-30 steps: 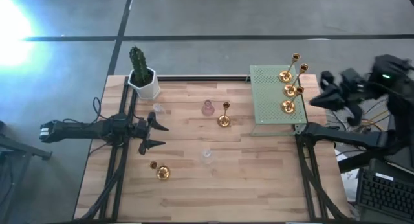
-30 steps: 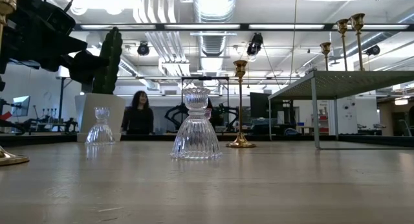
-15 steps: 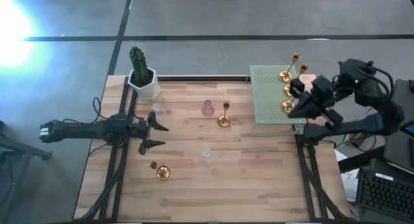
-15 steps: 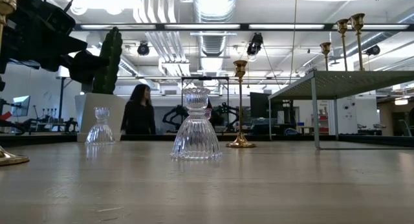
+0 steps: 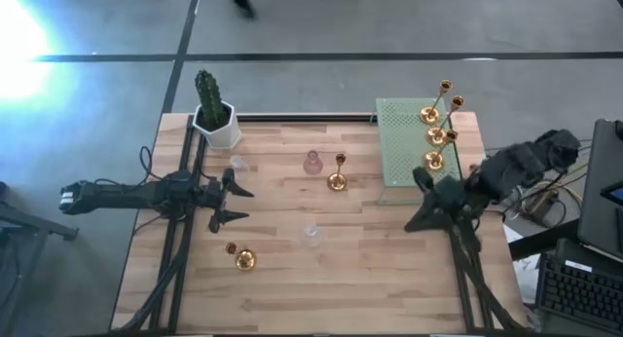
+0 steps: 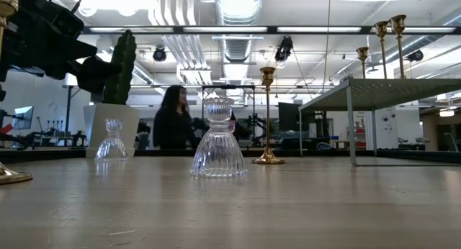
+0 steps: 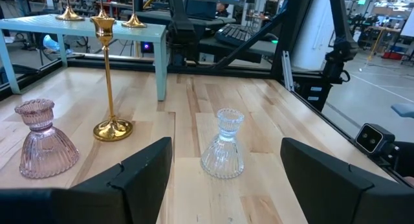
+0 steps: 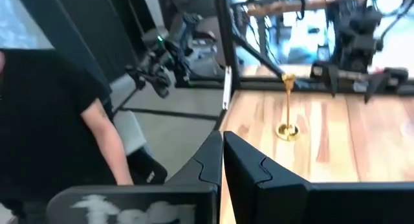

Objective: Pick & Place candle stick holders
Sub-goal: Put the bottom transparent glass candle holder on the shelf

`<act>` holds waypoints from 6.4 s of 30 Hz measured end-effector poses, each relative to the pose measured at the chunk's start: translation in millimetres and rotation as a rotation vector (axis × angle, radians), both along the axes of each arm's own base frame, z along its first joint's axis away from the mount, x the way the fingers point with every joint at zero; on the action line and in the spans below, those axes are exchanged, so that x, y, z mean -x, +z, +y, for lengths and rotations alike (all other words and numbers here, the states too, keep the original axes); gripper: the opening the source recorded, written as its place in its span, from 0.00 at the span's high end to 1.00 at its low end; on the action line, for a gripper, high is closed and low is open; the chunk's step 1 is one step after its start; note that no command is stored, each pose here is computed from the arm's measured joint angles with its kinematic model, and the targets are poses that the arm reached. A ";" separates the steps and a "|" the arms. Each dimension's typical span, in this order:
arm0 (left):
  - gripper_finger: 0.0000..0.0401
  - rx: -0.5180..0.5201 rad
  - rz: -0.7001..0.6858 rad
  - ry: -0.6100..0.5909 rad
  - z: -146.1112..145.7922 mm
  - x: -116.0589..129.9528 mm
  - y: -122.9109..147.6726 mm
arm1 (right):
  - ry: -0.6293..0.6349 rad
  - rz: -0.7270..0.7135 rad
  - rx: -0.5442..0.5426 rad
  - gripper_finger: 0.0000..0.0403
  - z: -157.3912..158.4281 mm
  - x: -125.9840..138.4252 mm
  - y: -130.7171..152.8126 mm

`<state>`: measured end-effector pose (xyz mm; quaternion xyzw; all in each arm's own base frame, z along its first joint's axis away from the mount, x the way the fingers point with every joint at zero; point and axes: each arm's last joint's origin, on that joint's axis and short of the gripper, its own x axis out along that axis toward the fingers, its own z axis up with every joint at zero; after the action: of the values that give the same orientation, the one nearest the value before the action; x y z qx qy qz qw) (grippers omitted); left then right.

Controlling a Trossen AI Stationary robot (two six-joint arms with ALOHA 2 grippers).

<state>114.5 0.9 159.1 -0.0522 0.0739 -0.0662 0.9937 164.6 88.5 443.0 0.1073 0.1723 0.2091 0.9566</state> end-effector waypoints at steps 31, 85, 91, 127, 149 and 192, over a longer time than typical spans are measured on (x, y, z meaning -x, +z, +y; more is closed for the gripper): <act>0.27 0.000 0.001 0.000 0.0 0.0 -0.1 | -0.531 0.262 0.020 0.97 126.6 -55.5 -109.8; 0.27 0.000 0.003 0.000 0.0 0.0 -0.3 | -1.120 0.210 0.213 0.57 138.3 -199.6 -307.0; 0.27 0.000 0.002 0.000 0.0 0.0 -0.2 | -1.153 0.265 0.141 0.43 121.9 -209.4 -309.3; 0.27 0.000 0.004 0.000 0.0 0.0 -0.4 | -1.192 0.259 0.135 0.17 79.9 -249.2 -337.3; 0.27 0.000 0.004 0.000 0.0 0.0 -0.3 | -1.247 0.256 0.115 0.25 57.9 -258.3 -336.0; 0.27 0.000 0.005 0.000 0.0 0.0 -0.5 | -1.387 0.390 0.075 0.70 44.8 -188.5 -209.2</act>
<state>114.4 0.9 158.6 -0.0524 0.0766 -0.0661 0.9935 353.0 133.2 233.8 0.1946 0.2393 -0.4755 0.8239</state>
